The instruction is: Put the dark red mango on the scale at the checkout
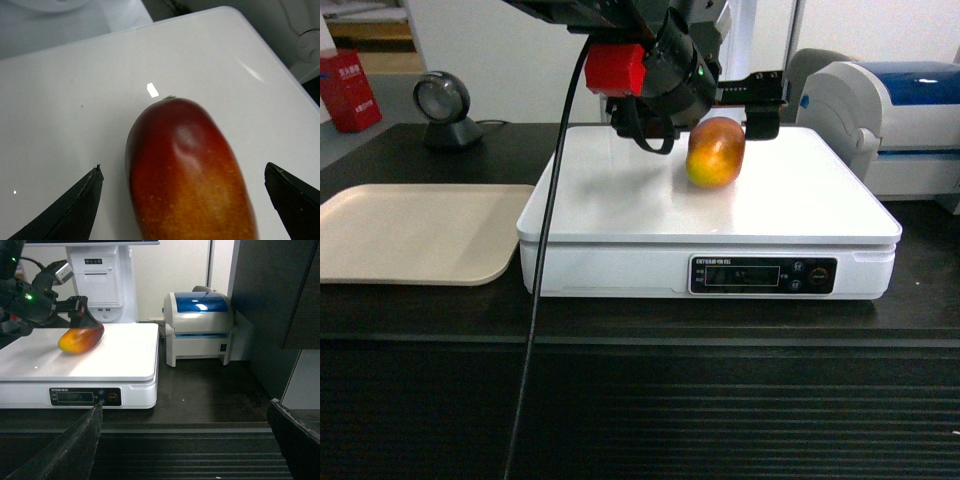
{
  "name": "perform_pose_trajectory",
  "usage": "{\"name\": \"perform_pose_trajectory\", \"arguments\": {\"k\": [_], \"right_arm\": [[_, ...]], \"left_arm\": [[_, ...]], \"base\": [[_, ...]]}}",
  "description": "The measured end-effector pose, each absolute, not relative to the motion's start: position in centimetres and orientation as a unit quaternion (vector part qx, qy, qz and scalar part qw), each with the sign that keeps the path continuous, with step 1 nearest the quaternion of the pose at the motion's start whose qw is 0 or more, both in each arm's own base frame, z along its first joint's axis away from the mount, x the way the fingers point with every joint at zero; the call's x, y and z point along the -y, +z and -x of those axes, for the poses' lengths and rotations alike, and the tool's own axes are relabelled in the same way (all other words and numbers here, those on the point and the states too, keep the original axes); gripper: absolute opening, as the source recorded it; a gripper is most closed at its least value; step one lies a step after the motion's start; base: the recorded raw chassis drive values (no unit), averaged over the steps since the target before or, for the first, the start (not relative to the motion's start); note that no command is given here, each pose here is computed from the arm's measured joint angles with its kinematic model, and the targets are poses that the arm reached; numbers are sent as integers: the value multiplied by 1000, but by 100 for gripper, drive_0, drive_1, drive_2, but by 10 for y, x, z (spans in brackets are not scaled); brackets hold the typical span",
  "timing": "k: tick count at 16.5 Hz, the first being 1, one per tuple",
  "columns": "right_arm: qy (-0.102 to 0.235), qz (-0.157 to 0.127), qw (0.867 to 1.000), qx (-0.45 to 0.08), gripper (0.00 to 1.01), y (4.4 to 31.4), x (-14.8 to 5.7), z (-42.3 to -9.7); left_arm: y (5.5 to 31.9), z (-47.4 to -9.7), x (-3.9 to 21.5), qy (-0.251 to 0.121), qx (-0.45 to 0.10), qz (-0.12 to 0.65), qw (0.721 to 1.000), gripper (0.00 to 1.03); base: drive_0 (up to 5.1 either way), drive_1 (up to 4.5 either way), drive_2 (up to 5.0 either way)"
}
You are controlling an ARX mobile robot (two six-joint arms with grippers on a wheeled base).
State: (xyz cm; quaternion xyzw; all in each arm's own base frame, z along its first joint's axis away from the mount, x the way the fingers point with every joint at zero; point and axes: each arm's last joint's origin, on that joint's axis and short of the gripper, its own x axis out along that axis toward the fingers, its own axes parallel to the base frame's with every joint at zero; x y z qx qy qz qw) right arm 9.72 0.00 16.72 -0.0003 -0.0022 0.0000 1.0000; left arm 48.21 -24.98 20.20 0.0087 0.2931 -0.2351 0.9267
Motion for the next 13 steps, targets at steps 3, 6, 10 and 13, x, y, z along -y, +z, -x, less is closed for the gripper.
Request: {"name": "perform_pose_trajectory", "arguments": {"k": [3, 6, 10, 13], "right_arm": [[0, 0, 1000, 2, 98, 167, 0, -97], [0, 0, 1000, 2, 98, 167, 0, -97], [0, 0, 1000, 2, 98, 167, 0, -97], [0, 0, 1000, 2, 98, 167, 0, -97]], "left_arm": [[223, -474, 247, -257, -252, -22, 933, 98], [247, -464, 233, -289, -198, -37, 936, 98], [262, -452, 175, -326, -159, -40, 931, 98], [264, -446, 109, -259, -145, -45, 954, 98]], "base": [[0, 0, 0], [0, 0, 0], [0, 0, 0], [0, 0, 0]]}}
